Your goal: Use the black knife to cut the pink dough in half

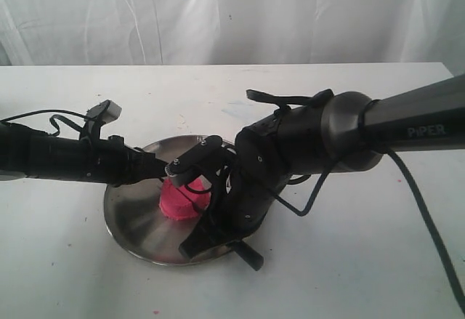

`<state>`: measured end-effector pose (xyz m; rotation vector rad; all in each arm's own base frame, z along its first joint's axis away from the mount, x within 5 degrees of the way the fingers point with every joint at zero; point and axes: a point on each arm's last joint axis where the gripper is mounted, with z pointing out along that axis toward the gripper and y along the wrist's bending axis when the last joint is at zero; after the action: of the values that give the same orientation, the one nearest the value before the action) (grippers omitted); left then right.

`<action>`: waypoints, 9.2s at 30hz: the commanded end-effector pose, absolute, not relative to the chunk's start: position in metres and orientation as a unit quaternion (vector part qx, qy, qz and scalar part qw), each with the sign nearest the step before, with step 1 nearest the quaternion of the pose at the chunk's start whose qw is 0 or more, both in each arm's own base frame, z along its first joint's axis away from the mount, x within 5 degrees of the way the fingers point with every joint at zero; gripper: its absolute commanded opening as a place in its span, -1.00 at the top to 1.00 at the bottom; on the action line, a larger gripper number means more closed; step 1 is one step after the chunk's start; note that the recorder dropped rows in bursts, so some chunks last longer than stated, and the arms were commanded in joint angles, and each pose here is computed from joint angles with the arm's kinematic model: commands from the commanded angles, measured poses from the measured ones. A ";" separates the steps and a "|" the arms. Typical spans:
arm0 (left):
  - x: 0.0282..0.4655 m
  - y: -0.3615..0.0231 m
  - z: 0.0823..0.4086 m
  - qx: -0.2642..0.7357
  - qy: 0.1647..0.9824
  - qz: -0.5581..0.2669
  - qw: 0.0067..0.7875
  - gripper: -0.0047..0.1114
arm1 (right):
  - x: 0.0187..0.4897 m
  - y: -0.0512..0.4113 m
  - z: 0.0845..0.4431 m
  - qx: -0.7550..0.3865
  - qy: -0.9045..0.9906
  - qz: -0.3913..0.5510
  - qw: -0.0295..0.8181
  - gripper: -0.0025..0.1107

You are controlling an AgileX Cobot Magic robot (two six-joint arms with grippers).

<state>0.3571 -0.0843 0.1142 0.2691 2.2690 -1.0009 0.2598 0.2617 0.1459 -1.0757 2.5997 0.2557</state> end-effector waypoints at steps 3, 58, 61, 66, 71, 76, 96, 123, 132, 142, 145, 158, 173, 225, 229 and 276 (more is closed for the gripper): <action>0.353 -0.086 0.110 0.111 0.865 -0.382 0.307 0.92 | 0.261 0.264 0.158 -0.381 0.902 0.096 0.179 0.96; 0.359 -0.085 0.136 0.126 0.852 -0.375 0.343 0.92 | 0.260 0.263 0.138 -0.385 0.907 0.083 0.147 0.96; 0.360 -0.084 0.143 0.127 0.851 -0.367 0.353 0.92 | 0.260 0.263 0.139 -0.386 0.908 0.081 0.141 0.96; 0.360 -0.083 0.143 0.126 0.854 -0.361 0.353 0.92 | 0.261 0.263 0.145 -0.394 0.909 0.070 0.121 0.96; 0.360 -0.083 0.144 0.126 0.853 -0.363 0.353 0.92 | 0.260 0.261 0.150 -0.403 0.909 0.055 0.095 0.96; 0.360 -0.083 0.144 0.125 0.853 -0.363 0.353 0.92 | 0.262 0.263 0.156 -0.405 0.907 0.055 0.099 0.96; 0.360 -0.084 0.143 0.118 0.854 -0.369 0.348 0.92 | 0.278 0.278 0.152 -0.409 0.903 0.060 0.117 0.96; 0.355 -0.079 0.132 0.120 0.887 -0.329 0.301 0.92 | 0.280 0.281 0.153 -0.425 0.899 0.050 0.091 0.96; 0.356 -0.080 0.129 0.105 0.886 -0.335 0.302 0.92 | 0.280 0.281 0.154 -0.425 0.899 0.051 0.094 0.96; 0.356 -0.081 0.122 0.106 0.887 -0.342 0.292 0.92 | 0.281 0.281 0.154 -0.425 0.899 0.052 0.095 0.96; 0.356 -0.083 0.114 0.102 0.891 -0.341 0.282 0.92 | 0.281 0.281 0.154 -0.425 0.899 0.052 0.095 0.96; 0.355 -0.083 0.112 0.103 0.892 -0.342 0.279 0.92 | 0.278 0.279 0.156 -0.427 0.901 0.043 0.066 0.96; 0.356 -0.083 0.112 0.101 0.891 -0.341 0.280 0.92 | 0.276 0.278 0.156 -0.427 0.902 0.040 0.051 0.96; 0.355 -0.083 0.160 0.112 0.869 -0.342 0.339 0.92 | 0.288 0.273 0.157 -0.414 0.905 -0.007 0.099 0.96; 0.355 -0.083 0.160 0.111 0.869 -0.342 0.339 0.92 | 0.289 0.272 0.157 -0.411 0.905 -0.016 0.103 0.96; 0.355 -0.083 0.160 0.111 0.869 -0.342 0.339 0.92 | 0.274 0.288 0.159 -0.409 0.901 0.134 0.055 0.96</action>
<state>0.3570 -0.0804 0.1565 0.2923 2.2756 -0.8646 0.2757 0.2857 0.1574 -1.2139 2.7470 0.3582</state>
